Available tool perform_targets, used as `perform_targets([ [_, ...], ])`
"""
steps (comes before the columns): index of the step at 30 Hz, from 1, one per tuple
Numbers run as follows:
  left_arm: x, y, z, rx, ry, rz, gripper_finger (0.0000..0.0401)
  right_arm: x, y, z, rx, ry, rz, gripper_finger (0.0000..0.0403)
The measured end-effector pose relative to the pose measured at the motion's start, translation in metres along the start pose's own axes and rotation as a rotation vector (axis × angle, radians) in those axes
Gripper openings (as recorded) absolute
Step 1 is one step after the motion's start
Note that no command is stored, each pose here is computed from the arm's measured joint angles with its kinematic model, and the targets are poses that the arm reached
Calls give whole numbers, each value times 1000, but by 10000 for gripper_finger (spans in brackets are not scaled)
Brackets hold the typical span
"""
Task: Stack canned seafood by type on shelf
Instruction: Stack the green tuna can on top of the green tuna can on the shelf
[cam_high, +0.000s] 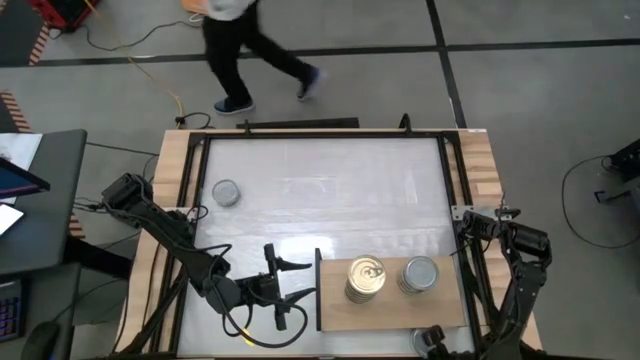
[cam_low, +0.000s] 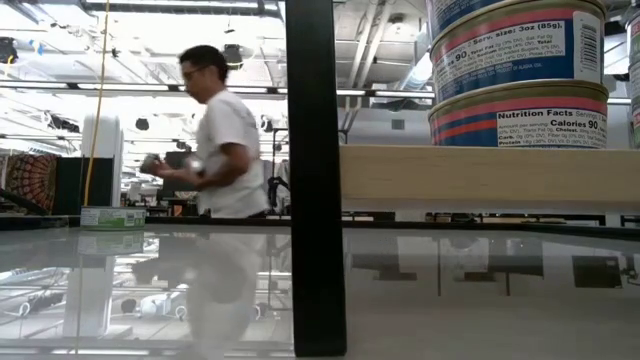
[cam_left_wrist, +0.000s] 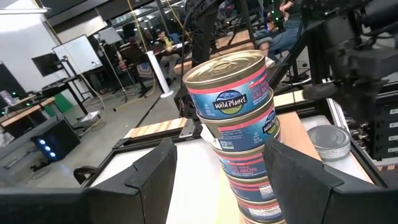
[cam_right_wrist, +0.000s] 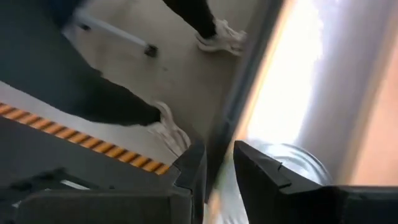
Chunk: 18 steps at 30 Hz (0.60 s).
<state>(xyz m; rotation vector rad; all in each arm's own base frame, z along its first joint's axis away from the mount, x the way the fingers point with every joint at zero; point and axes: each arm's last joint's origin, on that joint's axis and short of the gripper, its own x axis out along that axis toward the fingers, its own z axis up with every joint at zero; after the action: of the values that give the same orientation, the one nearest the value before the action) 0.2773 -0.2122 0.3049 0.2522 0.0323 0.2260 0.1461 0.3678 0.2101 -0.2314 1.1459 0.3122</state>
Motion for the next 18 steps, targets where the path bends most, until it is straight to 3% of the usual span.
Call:
perform_targets([
  [6,0,0,0,0,0,0,228,0,9,13,36,-59,155,111],
  [11,0,0,0,0,0,-1,228,11,0,14,155,13,198,107],
  [18,0,-1,0,-1,-7,-26,228,26,-2,14,194,62,328,86],
])
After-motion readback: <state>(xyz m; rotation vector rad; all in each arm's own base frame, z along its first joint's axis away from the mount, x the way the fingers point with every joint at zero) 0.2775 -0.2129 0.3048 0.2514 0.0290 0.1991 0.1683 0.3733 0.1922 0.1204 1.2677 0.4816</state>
